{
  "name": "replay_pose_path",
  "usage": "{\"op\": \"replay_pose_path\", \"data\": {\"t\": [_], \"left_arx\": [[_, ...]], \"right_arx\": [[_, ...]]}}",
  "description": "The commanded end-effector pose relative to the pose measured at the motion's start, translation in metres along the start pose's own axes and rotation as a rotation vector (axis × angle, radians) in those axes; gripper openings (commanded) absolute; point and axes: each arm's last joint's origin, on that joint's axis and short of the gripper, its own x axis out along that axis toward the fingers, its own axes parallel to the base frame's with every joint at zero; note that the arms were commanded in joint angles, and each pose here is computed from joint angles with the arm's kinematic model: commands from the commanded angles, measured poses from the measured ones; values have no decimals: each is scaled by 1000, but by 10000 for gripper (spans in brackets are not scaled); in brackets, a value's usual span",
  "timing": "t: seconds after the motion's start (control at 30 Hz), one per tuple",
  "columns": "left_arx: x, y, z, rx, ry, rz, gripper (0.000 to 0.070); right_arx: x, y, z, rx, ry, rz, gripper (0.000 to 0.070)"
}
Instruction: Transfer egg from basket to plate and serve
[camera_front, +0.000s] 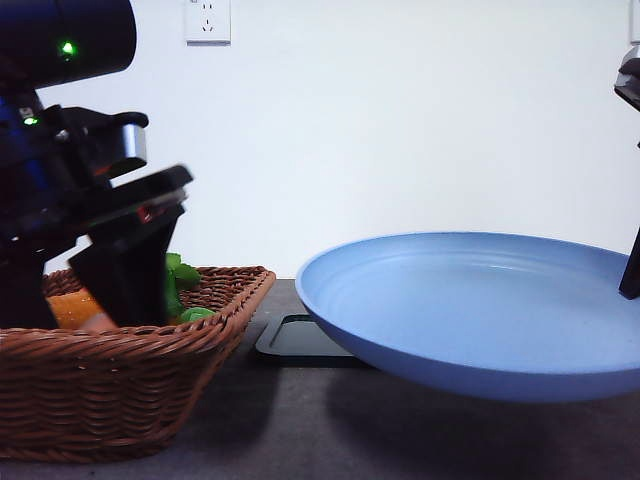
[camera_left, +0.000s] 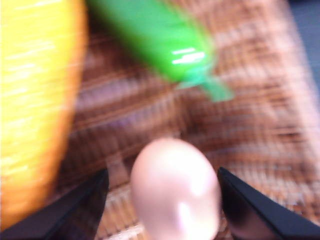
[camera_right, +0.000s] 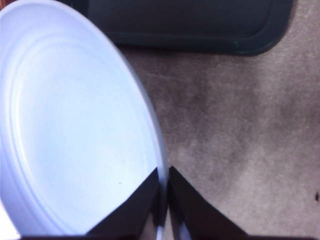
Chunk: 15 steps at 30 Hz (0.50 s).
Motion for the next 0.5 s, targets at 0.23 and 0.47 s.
{"op": "replay_pose_path", "data": {"t": [0.23,0.47], "left_arx": [[1,-3,3,59,-1,21,382],[1,-2,1,57,22,30,251]], "right_arx": [[-1,1,3,-4,-13,4,0],[-1,1,3,-4,-13,4,0]]}}
